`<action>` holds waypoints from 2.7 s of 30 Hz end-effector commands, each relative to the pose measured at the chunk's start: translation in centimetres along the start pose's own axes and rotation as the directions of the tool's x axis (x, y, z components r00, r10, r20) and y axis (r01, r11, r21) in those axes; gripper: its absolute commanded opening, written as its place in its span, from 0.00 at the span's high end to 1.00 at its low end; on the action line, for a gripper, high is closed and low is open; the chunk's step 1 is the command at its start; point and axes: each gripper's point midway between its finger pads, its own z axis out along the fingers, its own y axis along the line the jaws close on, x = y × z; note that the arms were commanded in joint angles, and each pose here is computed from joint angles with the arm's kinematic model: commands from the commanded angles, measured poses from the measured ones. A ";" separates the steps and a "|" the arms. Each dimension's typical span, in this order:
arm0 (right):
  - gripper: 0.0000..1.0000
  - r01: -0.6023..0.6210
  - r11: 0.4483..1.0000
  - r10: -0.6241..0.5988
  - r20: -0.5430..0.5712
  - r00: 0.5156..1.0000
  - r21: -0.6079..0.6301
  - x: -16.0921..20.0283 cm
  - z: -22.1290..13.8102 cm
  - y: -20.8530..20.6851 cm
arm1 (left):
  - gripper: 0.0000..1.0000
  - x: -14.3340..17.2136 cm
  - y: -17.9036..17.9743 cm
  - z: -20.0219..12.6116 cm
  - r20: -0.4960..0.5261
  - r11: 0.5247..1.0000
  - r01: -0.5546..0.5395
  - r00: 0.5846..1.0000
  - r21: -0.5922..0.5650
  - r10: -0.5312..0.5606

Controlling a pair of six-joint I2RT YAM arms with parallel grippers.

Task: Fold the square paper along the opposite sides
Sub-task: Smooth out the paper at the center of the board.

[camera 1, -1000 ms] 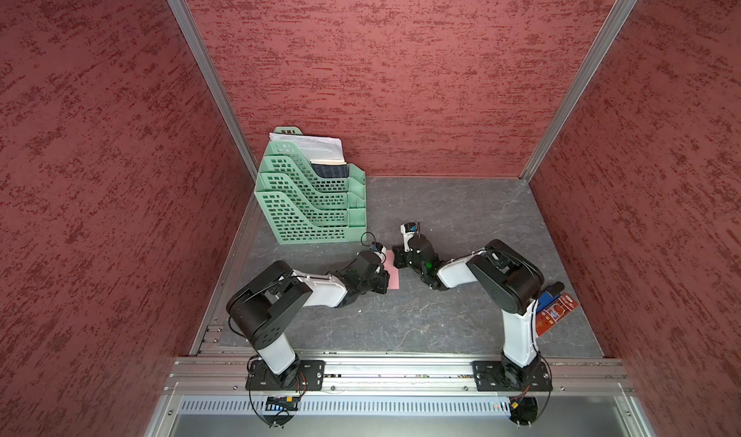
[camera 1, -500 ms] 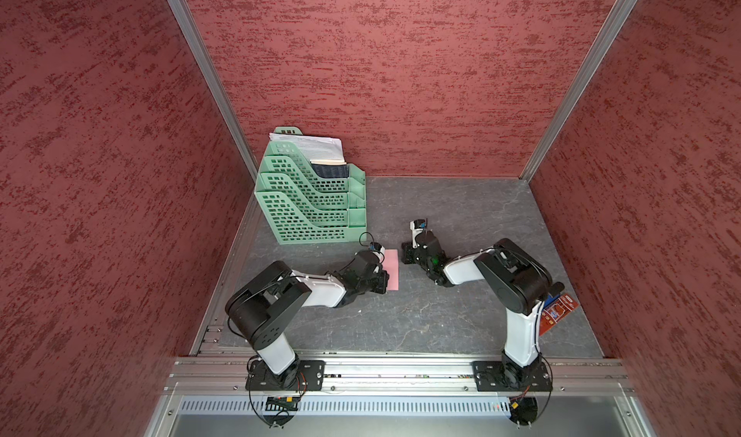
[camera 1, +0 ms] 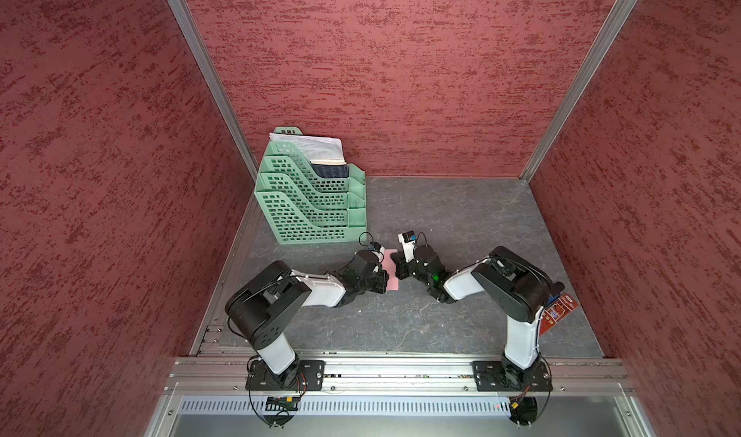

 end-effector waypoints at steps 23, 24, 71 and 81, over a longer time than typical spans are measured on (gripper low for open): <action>1.00 0.064 0.909 -0.008 -0.136 0.991 0.413 2.8 -0.7 -7.6 | 0.84 6.4 3.6 -0.3 -0.202 0.993 0.048 0.977 -0.108 -0.069; 1.00 0.055 0.916 -0.008 -0.118 0.993 0.397 2.3 -0.9 -7.7 | 0.84 6.4 3.6 -0.3 -0.202 0.993 0.049 0.977 -0.108 -0.070; 1.00 0.009 0.998 -0.009 0.001 1.000 0.066 3.8 -3.4 3.2 | 0.84 6.8 4.7 0.1 -0.215 0.988 0.102 0.968 -0.116 -0.125; 1.00 -0.045 0.956 0.072 -0.083 0.994 0.289 7.9 -5.7 -2.3 | 0.84 7.1 5.0 0.2 -0.225 0.986 0.112 0.965 -0.121 -0.137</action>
